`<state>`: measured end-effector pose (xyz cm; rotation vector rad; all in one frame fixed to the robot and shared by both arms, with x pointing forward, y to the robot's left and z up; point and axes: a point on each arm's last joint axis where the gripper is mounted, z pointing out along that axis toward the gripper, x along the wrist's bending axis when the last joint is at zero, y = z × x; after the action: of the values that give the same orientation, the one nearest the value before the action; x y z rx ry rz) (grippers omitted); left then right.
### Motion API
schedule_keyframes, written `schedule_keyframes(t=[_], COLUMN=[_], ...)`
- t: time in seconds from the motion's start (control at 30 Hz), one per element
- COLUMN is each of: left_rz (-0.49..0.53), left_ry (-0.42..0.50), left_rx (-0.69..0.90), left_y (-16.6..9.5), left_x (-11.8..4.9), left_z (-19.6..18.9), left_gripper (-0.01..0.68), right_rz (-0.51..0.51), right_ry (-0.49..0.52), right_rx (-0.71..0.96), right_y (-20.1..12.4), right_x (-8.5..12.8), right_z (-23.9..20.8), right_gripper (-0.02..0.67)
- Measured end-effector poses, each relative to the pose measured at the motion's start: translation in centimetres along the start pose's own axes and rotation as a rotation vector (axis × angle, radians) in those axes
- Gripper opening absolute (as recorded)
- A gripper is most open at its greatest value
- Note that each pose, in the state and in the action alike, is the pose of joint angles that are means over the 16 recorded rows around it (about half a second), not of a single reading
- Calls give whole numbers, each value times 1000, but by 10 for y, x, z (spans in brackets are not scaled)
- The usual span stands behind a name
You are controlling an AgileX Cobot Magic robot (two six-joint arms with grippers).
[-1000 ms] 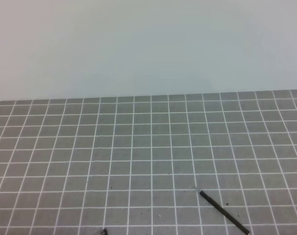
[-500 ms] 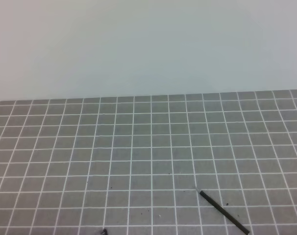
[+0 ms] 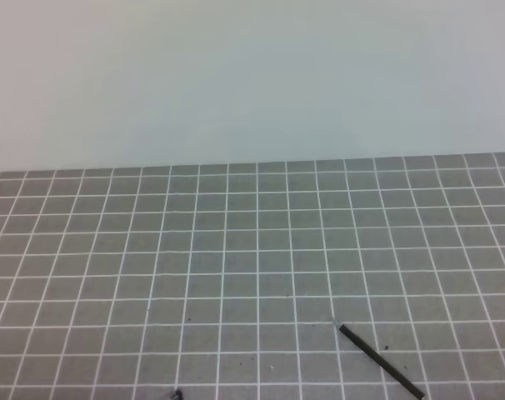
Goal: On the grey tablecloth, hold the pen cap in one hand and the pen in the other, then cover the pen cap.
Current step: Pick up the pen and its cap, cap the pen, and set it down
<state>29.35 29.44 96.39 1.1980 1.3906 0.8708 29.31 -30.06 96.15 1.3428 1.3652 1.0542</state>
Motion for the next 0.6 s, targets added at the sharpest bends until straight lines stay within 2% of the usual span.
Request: schedule_keyframes(t=[0.17, 0.3, 0.4, 0.6], left_rz=[-79, -198, -352, -727], left_ry=[-28, -56, -84, -139], left_rx=[-73, -133, -169, -192], left_y=[7, 12, 16, 19], left_x=[-2, -4, -5, -6], left_z=[0, -1, -1, -2], left_gripper=[-3, -3, -3, -3], right_rz=[55, 171, 312, 655], right_ry=[15, 40, 65, 108], right_rx=[-41, -99, -152, -251], right_y=[3, 9, 14, 23], right_x=[1, 3, 4, 2], right_z=[0, 0, -1, -3], right_gripper=[8, 8, 8, 8])
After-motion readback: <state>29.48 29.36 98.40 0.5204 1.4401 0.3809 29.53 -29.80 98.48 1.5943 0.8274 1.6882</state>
